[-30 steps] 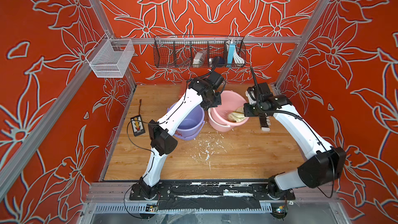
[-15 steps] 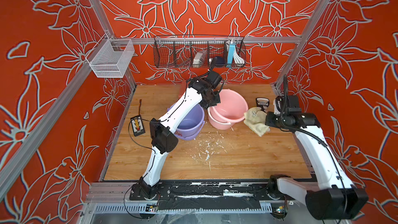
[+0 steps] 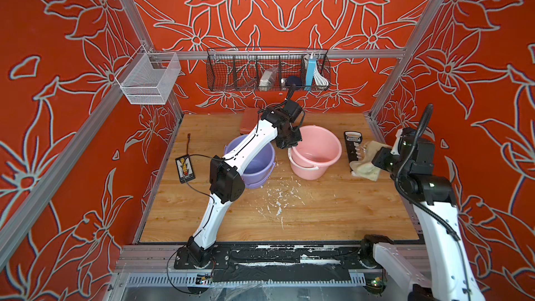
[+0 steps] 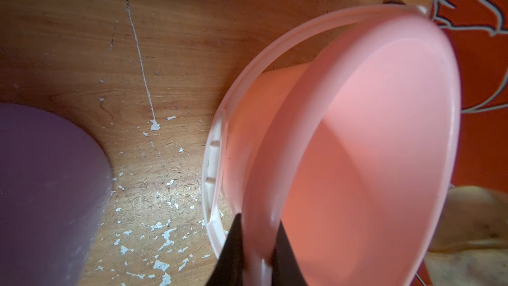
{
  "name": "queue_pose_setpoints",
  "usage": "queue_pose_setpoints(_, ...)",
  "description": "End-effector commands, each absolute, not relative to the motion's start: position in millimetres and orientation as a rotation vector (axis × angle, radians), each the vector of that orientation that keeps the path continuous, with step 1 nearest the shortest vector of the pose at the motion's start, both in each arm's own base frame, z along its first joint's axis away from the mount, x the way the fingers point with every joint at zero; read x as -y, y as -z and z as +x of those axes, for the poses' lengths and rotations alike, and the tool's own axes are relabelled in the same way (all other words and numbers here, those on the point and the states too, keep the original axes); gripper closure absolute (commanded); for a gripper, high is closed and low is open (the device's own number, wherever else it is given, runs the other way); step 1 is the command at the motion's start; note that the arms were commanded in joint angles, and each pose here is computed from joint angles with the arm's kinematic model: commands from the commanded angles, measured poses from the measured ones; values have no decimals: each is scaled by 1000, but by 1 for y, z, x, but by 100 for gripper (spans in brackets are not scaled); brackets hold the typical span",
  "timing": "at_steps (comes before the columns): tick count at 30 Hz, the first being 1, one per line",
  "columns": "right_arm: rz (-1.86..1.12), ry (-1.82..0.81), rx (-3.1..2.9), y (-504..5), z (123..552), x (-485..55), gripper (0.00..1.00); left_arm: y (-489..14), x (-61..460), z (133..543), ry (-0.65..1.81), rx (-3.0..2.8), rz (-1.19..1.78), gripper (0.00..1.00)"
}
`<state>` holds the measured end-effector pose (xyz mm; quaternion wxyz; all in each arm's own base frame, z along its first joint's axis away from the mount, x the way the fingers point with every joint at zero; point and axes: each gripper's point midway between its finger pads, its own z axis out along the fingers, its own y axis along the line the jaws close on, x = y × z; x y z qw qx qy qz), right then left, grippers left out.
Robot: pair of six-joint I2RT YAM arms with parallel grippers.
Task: Wipe the inside of the bucket with a cloth
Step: Place the bucket at the center of the board.
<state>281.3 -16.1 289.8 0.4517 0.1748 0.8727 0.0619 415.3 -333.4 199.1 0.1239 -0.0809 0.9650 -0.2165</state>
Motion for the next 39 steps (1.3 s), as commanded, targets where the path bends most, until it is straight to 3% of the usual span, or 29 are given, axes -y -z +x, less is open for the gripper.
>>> queue_pose_setpoints(1,411,-314,-2146,-289,297,-3,100,-210,346,420,707,-2778,-225,100)
queue_pose_setpoints(5,336,-330,-2190,-288,304,-10,100,-204,350,422,690,-2779,-195,98)
queue_pose_setpoints(7,321,-319,-2196,-288,305,-10,100,-204,353,424,701,-2769,-189,92)
queue_pose_setpoints(16,282,-355,-2205,-295,311,-16,100,-209,359,421,740,-2774,-154,32)
queue_pose_setpoints(23,190,-336,-2201,-316,313,-27,100,-255,341,412,725,-2693,-137,2)
queue_pose_setpoints(30,16,-318,-2147,-359,308,-66,100,-302,260,398,611,-2615,-263,1)
queue_pose_setpoints(39,-168,-409,-2144,-377,319,-134,100,-302,124,380,489,-2508,-529,1)
